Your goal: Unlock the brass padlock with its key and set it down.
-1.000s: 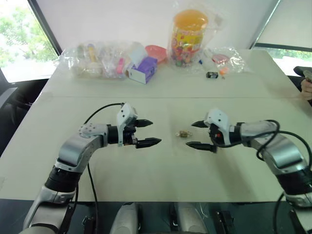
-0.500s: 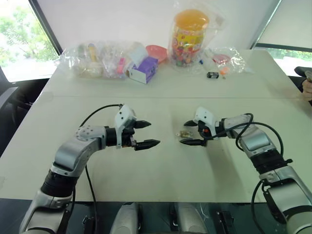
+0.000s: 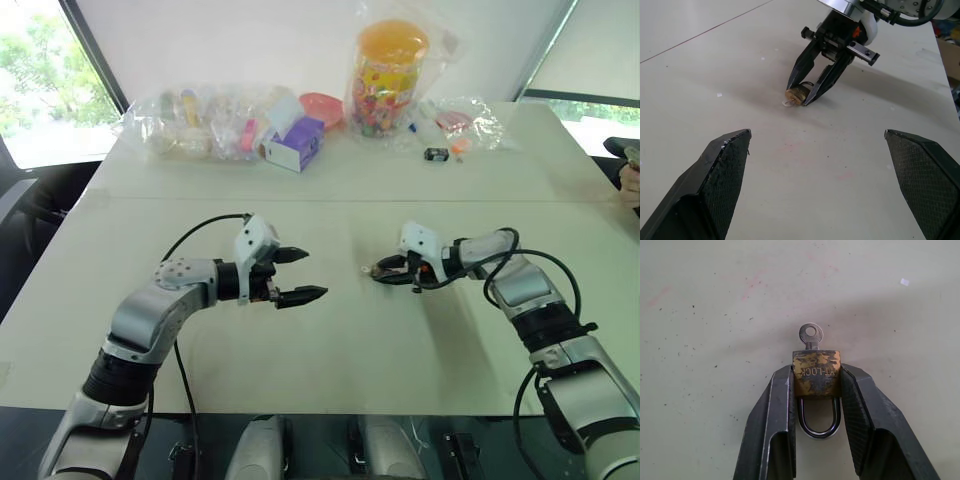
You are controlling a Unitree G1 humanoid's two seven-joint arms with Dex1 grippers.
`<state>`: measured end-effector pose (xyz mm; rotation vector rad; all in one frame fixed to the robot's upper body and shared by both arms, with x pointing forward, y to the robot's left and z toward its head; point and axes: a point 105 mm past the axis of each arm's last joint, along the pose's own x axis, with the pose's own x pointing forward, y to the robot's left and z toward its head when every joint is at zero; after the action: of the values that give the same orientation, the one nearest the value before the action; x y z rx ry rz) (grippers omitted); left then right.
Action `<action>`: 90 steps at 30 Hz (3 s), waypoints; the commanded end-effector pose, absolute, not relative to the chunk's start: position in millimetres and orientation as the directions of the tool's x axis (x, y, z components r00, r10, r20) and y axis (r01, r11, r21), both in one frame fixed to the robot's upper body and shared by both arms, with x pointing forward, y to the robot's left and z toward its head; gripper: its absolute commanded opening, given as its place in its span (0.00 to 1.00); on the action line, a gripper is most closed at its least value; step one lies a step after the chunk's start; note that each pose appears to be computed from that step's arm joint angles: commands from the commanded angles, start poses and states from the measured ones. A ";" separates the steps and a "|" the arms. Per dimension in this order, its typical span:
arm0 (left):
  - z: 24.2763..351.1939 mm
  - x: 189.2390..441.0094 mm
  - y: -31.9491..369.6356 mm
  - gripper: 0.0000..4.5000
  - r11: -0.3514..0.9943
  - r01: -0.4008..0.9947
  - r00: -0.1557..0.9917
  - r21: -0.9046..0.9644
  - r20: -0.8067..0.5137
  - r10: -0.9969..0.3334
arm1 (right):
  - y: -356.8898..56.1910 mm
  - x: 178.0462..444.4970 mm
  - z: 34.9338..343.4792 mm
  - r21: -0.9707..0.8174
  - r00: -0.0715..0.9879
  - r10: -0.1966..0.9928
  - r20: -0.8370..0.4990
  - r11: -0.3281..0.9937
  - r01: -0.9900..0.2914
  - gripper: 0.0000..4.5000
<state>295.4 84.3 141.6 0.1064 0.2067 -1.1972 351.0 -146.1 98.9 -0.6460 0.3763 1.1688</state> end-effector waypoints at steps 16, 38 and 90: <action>165.9 316.0 68.2 1.00 0.280 0.954 0.268 -0.104 -0.111 -0.957 | -90.0 291.4 187.4 -0.902 0.502 0.807 -0.312 -0.086 -0.423 0.15; 164.5 316.1 53.2 0.35 0.232 0.964 0.222 -0.129 -0.092 -0.971 | -88.9 291.9 189.1 -0.908 0.512 0.799 -0.316 -0.098 -0.408 0.15; 172.5 299.9 43.1 0.73 0.111 0.886 0.138 -0.451 0.027 -0.990 | -98.3 290.3 183.7 -0.854 0.500 0.770 -0.397 -0.110 -0.509 0.15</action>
<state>303.7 46.6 170.6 -0.4339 0.3394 -1.3984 292.5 -99.8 175.0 -1.2613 -0.2162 1.1164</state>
